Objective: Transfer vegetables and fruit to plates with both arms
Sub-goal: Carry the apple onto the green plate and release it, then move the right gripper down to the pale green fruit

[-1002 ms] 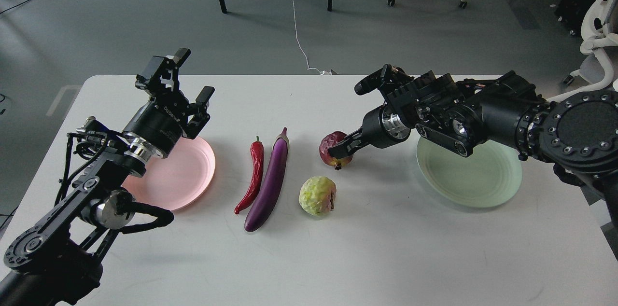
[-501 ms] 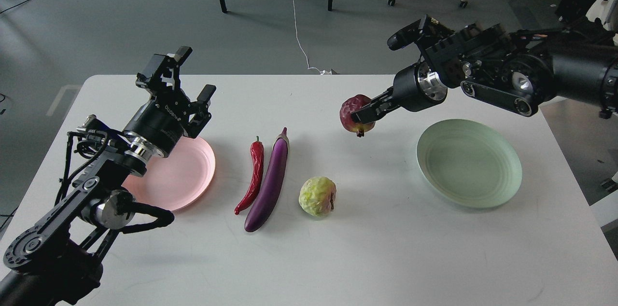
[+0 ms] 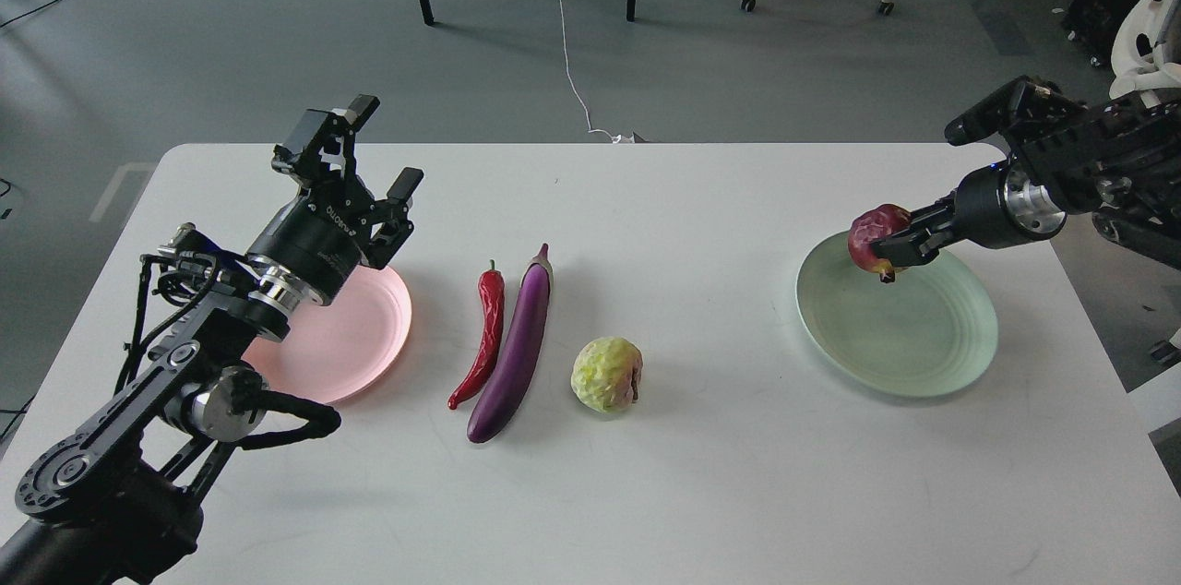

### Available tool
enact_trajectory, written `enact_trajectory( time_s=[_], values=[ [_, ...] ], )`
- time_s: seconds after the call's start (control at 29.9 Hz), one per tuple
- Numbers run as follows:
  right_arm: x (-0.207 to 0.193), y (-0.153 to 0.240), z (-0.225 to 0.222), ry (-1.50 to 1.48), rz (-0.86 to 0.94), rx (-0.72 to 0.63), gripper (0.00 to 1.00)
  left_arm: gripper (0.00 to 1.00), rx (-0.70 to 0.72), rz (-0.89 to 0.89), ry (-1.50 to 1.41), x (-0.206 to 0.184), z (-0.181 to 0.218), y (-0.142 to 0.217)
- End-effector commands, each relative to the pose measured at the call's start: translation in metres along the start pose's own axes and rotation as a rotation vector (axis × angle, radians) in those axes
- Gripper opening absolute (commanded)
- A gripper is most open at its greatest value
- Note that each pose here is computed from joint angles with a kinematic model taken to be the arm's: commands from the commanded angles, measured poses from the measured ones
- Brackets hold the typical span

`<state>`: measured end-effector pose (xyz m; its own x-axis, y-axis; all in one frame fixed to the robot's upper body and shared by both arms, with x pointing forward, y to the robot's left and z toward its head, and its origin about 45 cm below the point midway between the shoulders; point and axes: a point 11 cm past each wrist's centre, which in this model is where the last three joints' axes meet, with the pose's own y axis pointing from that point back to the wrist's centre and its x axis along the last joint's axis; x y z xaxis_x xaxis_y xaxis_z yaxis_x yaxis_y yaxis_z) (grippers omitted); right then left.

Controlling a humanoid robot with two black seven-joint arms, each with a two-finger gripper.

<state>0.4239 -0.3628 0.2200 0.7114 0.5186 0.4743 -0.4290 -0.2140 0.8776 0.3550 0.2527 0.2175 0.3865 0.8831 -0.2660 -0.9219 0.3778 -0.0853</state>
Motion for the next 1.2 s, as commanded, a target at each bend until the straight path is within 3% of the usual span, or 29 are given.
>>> enact_trajectory(
  time_s=[0.0, 0.07, 0.13, 0.27, 0.43, 0.7, 1.17],
  values=[
    [-0.014, -0.008, 0.003, -0.007, -0.017, -0.008, 0.37, 0.98, -0.002, -0.002, -0.003, 0.0, 0.002, 0.0],
    [-0.018, -0.01, 0.004, -0.011, -0.026, -0.01, 0.45, 0.98, -0.003, -0.002, -0.004, 0.0, 0.002, 0.001],
    [-0.018, -0.01, 0.005, -0.013, -0.021, -0.014, 0.71, 0.98, -0.004, -0.003, -0.002, -0.001, 0.002, 0.001],
    [-0.014, -0.007, 0.005, -0.015, -0.004, -0.01, 0.93, 0.98, -0.006, -0.007, 0.0, -0.002, 0.002, 0.001],
    [0.005, 0.011, -0.004, -0.011, 0.048, 0.029, 0.94, 0.98, -0.008, -0.015, 0.0, -0.004, 0.003, 0.0],
    [0.081, 0.039, -0.116, -0.007, 0.189, 0.359, 0.94, 0.98, -0.008, -0.016, 0.007, -0.006, 0.002, 0.0],
    [0.077, -0.038, -0.24, 0.154, 0.093, 0.573, 0.94, 0.98, -0.011, -0.005, 0.006, -0.003, 0.003, 0.001]
  ],
)
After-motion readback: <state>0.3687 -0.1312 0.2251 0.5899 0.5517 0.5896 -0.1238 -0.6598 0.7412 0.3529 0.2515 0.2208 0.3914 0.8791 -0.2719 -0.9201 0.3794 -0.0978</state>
